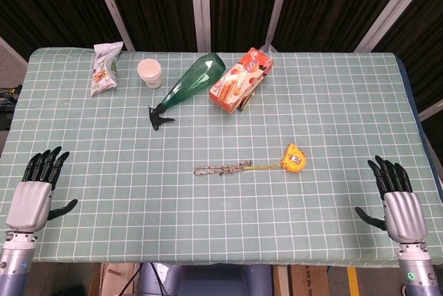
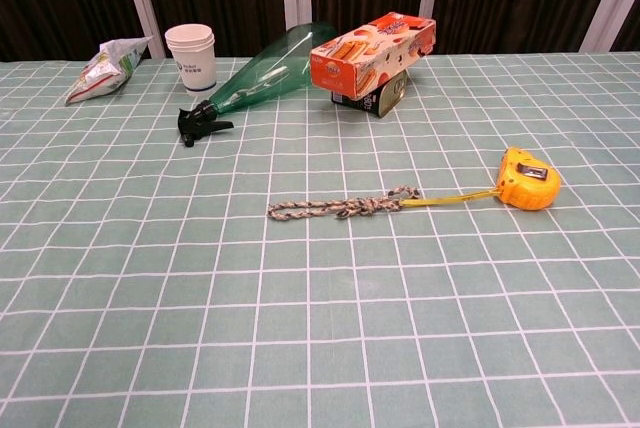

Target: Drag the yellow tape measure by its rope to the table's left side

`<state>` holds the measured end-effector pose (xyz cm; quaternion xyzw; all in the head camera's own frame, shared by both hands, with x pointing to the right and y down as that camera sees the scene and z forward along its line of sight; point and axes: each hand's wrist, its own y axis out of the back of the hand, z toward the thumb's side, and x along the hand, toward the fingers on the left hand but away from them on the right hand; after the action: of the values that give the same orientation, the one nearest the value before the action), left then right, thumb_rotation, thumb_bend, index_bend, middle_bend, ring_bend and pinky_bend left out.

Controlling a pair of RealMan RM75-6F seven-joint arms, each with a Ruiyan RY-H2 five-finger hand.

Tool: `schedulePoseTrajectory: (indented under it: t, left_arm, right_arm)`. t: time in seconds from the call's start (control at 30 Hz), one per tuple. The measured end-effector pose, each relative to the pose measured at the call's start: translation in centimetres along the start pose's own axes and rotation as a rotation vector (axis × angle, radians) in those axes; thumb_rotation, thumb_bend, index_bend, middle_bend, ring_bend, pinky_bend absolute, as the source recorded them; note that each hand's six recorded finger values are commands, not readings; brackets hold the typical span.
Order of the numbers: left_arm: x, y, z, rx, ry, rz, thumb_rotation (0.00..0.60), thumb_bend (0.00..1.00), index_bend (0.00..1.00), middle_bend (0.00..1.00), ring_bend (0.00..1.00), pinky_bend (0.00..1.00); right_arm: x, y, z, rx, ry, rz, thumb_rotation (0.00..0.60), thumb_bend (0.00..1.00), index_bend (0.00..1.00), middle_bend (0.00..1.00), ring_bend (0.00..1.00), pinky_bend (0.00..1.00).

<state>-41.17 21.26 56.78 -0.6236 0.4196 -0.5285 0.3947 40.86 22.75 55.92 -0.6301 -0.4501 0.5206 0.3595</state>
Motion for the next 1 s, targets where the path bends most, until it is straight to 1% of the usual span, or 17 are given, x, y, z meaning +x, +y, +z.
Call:
schedulePoseTrajectory:
  t: [0.13,0.27,0.47,0.57,0.73,0.87,1.0]
  left_arm:
    - [0.1,-0.1,0.0,0.011,-0.002,-0.01,0.6,0.0,0.0,0.0,0.0,0.0]
    - [0.6,0.0,0.1,0.046,-0.021,-0.011,0.6,0.0,0.0,0.0,0.0,0.0]
    - [2.8,0.7,0.7,0.111,-0.079,-0.028,0.6,0.0,0.0,0.0,0.0,0.0]
    - [4.3,1.1,1.5,0.119,-0.107,-0.045,0.6,0.0,0.0,0.0,0.0,0.0]
    - [7.8,1.9,4.5,0.146,-0.19,-0.082,0.6,0.01,0.01,0.0,0.0,0.0]
    - [10.7,2.0,7.5,0.174,-0.263,-0.115,0.6,0.05,0.11,0.0,0.0,0.0]
    - [13.1,1.4,10.6,0.187,-0.316,-0.155,0.6,0.09,0.2,0.0,0.0,0.0]
  right_arm:
    - [-0.1,0.0,-0.1,-0.003,-0.006,-0.004,0.6,0.18,0.0,0.0,0.0,0.0]
    - [-0.1,-0.1,-0.2,-0.012,-0.016,0.0,0.6,0.18,0.0,0.0,0.0,0.0]
    - [-0.3,-0.3,-0.4,-0.031,-0.032,0.013,0.6,0.18,0.0,0.0,0.0,0.0]
    - [-0.4,-0.4,-0.4,-0.041,-0.041,0.02,0.6,0.18,0.0,0.0,0.0,0.0]
    - [-0.6,-0.5,-0.6,-0.062,-0.058,0.027,0.6,0.18,0.0,0.0,0.0,0.0]
    - [-0.7,-0.5,-0.8,-0.078,-0.072,0.034,0.6,0.18,0.0,0.0,0.0,0.0]
    - [-0.7,-0.6,-1.1,-0.094,-0.086,0.041,0.6,0.18,0.0,0.0,0.0,0.0]
